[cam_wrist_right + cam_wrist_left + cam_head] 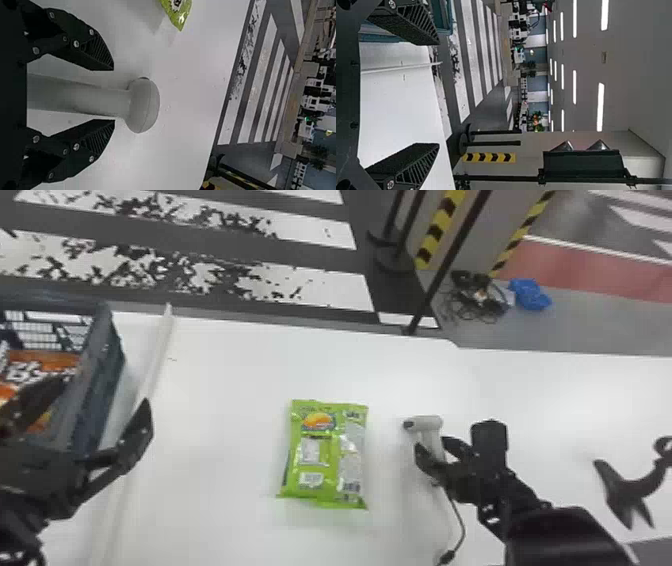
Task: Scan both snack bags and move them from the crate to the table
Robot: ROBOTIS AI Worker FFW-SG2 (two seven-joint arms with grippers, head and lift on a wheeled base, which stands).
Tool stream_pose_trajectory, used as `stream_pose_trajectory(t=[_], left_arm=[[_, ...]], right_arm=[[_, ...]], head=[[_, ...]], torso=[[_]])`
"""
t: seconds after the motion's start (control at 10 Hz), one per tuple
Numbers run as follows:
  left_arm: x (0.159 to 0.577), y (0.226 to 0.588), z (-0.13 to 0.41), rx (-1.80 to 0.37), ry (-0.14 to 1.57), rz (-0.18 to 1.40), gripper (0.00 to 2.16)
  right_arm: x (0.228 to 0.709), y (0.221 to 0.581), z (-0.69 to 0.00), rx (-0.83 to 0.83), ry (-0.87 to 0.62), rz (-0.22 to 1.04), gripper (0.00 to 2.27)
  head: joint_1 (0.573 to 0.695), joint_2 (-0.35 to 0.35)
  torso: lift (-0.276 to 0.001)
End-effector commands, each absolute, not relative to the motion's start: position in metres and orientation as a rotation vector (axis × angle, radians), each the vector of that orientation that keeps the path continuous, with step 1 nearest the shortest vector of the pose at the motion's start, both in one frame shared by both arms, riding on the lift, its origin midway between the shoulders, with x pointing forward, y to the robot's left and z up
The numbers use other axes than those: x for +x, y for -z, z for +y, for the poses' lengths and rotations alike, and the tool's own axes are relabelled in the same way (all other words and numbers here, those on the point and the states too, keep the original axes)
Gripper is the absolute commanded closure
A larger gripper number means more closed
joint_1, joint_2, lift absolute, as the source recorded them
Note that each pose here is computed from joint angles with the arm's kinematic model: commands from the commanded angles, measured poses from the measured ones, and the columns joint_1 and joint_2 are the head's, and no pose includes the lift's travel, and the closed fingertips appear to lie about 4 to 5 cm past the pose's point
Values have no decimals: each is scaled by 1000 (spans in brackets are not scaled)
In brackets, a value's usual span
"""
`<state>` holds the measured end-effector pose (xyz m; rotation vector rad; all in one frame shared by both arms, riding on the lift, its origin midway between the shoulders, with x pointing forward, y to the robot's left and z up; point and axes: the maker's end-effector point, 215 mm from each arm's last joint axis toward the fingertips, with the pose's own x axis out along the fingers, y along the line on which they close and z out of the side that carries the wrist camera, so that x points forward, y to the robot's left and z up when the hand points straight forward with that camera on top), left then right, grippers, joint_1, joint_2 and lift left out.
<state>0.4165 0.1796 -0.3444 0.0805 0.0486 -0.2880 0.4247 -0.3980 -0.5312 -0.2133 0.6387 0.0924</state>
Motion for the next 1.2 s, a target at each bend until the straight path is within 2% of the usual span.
stream_pose_trajectory(t=[0.0,0.1,0.3,0.6,0.9,1.1], left_arm=[[417,343,179,80,288,46,83],[416,345,179,79,288,49,83],[415,345,178,77,289,51,83],[415,346,181,78,284,53,83],[411,343,191,64,249,34,83],[410,341,193,66,242,30,83]], right_arm=[[423,535,-400,-206,-87,660,2169],[424,533,-400,-201,-87,655,2253],[423,515,-397,-170,-82,614,2253],[386,475,-379,-152,-77,606,2253],[350,468,-331,-87,-134,695,2253],[320,474,-308,-54,-171,779,2253]], head=[[695,-284],[695,-288],[695,-289],[695,-287],[695,-259],[695,-204]], torso=[[-88],[-88],[-88],[-88],[-88],[-88]])
